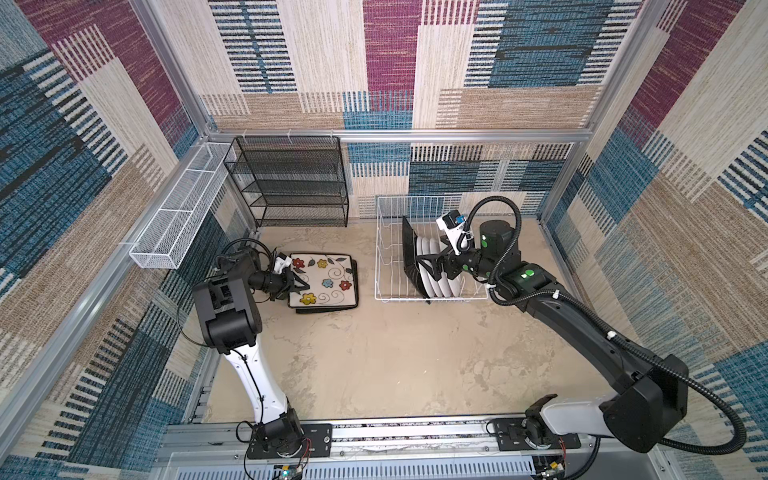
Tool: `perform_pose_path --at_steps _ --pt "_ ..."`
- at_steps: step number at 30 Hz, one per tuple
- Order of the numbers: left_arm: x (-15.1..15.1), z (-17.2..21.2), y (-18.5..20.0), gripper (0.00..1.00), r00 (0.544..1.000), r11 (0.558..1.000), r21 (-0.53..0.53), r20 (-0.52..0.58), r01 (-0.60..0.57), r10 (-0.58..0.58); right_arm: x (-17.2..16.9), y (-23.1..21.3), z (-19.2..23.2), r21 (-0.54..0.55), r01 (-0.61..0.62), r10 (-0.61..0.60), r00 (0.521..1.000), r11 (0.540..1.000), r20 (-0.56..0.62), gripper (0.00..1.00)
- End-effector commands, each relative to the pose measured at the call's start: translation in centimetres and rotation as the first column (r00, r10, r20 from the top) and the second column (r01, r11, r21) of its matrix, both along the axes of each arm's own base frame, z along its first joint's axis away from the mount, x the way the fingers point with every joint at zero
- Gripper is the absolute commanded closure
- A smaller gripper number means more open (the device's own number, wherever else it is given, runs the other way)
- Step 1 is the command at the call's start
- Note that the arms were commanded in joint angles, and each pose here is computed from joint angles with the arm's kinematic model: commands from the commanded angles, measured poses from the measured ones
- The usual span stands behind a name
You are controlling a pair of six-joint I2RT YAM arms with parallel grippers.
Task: Unload the plates from the dish rack
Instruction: 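Lower the floral plate flat onto the floor and open the left gripper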
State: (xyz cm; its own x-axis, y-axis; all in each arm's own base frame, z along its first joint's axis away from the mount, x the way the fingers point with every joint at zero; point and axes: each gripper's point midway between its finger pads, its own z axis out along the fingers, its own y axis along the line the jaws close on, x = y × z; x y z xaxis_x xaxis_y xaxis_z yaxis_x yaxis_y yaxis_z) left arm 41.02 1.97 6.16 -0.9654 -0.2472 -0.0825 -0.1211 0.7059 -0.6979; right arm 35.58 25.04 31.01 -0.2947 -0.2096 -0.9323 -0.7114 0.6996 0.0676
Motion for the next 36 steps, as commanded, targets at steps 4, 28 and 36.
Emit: perform_pose_path --at_steps 4,28,36 --pt "-1.0 -1.2 1.0 0.68 0.997 0.998 0.07 -0.073 0.003 0.002 0.1 -0.2 0.3 0.002 0.017 -0.017 1.0 1.0 0.011 0.01" --pt "-0.8 -2.2 2.6 0.52 0.993 0.987 0.161 -0.118 -0.007 0.026 0.1 -0.4 0.1 -0.009 0.026 -0.026 1.0 1.0 0.012 0.01" --pt "-1.0 -1.5 3.8 0.41 0.992 0.969 0.245 -0.116 -0.02 0.05 0.1 -0.5 0.0 -0.011 0.034 -0.034 0.999 0.999 0.011 0.01"
